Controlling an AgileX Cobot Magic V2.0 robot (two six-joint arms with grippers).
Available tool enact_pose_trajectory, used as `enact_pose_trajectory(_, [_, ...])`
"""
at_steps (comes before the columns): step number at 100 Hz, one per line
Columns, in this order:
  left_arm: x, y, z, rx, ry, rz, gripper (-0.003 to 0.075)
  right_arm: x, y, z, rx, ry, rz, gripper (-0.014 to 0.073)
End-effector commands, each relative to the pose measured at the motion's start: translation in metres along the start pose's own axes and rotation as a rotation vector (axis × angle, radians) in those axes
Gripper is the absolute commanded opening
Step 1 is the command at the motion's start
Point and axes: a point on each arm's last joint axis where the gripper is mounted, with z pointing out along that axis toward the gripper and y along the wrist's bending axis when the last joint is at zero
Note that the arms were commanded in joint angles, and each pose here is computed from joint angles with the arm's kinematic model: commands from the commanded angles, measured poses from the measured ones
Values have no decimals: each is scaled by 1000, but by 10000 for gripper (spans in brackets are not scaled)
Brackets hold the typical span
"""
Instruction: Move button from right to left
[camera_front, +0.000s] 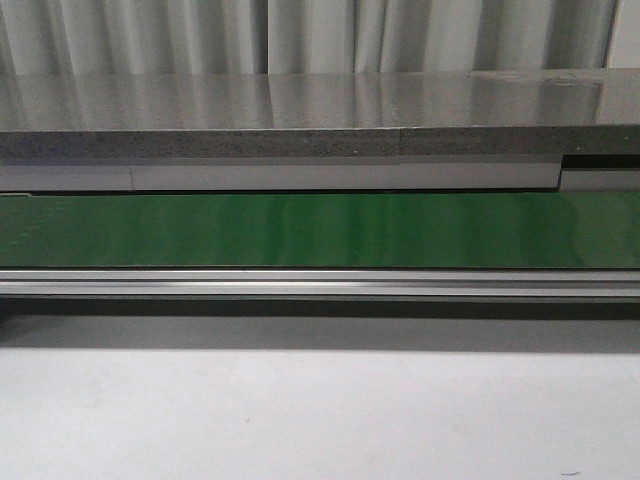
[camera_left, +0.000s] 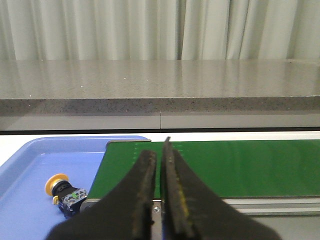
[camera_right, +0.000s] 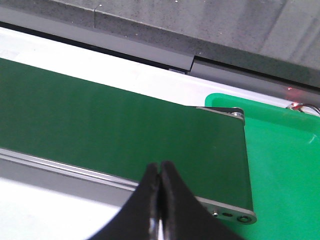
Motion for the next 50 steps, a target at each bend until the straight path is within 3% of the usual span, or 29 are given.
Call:
enact_pose_trajectory(1, [4, 0, -2, -5, -77, -20, 5, -14, -5, -3, 39, -79, 9, -68])
enact_pose_trajectory(50, [4, 0, -2, -5, -77, -20, 5, -18, 1, -8, 9, -132, -47, -68])
